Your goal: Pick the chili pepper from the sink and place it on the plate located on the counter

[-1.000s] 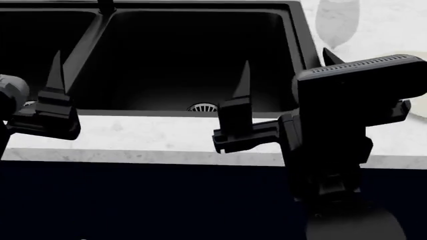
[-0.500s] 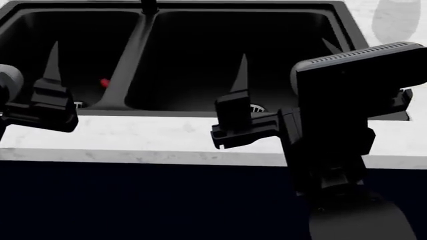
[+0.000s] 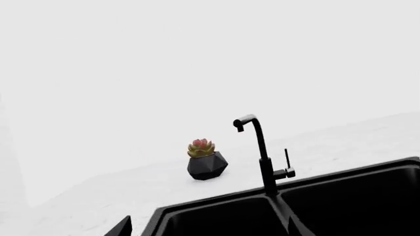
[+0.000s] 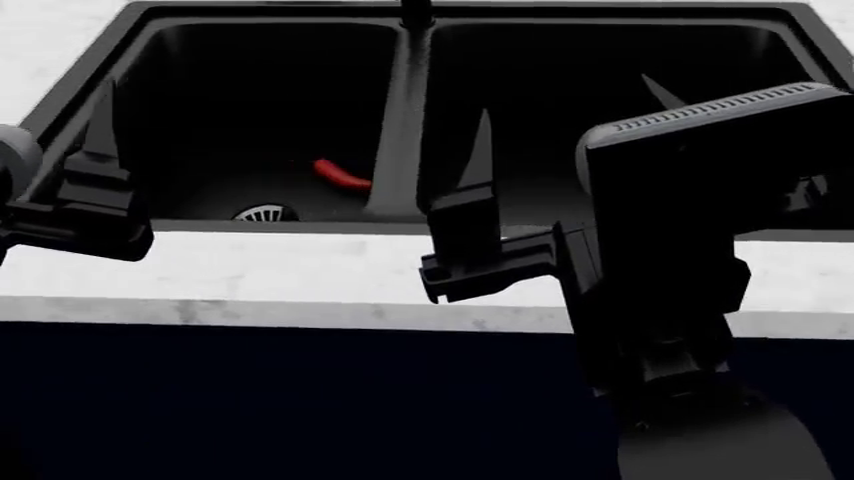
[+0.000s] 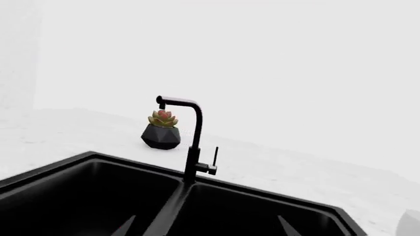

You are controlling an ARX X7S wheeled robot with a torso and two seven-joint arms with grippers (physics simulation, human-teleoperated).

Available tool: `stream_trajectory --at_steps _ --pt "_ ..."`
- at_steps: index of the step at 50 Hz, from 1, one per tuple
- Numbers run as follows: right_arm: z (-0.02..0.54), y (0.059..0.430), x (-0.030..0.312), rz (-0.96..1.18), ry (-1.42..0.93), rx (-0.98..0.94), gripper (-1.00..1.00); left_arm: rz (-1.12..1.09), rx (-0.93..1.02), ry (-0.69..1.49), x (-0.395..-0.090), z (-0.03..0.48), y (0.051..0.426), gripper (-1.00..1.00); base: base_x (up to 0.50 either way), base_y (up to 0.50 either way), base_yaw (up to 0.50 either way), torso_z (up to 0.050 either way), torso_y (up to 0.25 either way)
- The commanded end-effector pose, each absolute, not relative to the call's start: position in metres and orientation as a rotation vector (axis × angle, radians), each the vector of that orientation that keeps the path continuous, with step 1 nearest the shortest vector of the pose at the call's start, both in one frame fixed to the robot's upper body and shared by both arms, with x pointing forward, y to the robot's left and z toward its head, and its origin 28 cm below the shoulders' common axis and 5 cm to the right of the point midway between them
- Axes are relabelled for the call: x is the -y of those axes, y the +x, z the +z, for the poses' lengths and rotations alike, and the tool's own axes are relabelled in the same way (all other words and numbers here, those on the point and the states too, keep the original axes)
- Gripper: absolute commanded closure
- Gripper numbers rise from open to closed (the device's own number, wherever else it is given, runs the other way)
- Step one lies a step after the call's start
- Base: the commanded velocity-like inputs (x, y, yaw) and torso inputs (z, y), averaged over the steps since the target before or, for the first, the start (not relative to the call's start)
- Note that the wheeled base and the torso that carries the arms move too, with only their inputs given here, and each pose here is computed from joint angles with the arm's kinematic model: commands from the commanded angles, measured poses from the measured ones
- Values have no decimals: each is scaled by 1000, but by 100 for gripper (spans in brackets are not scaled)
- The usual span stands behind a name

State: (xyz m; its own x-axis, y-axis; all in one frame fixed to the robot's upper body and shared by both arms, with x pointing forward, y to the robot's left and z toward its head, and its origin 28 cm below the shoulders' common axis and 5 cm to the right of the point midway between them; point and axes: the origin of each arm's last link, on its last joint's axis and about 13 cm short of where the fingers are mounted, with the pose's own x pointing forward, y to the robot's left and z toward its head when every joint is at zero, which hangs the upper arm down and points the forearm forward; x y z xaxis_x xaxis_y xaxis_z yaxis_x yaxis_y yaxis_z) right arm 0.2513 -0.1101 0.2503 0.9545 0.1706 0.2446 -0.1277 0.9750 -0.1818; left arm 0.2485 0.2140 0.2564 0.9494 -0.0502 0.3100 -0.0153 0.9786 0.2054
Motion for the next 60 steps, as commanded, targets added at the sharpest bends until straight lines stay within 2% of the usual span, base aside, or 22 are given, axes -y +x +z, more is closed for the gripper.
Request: stream_trajectory --at_steps 1,13,20,26,32,43,60 --pt "249 251 112 152 -173 261 -100 -14 314 212 -214 255 250 -100 4 500 0 0 0" --pt "249 252 110 164 -174 255 -100 -14 303 207 -215 252 256 -100 6 500 0 0 0" --pt "251 254 112 138 -161 252 -100 -6 300 199 -214 253 257 -100 0 0 0 0 0" --pt "272 271 112 69 -183 218 -100 17 297 192 -221 273 263 -100 0 0 0 0 0" --pt "269 271 112 99 -162 208 -100 -18 302 188 -222 270 262 -100 0 0 0 0 0" --pt "269 268 112 102 -180 209 -100 -66 294 201 -220 266 263 -100 0 0 0 49 0" --pt "271 266 110 106 -193 215 -100 -15 261 196 -224 264 263 -100 10 0 0 48 0"
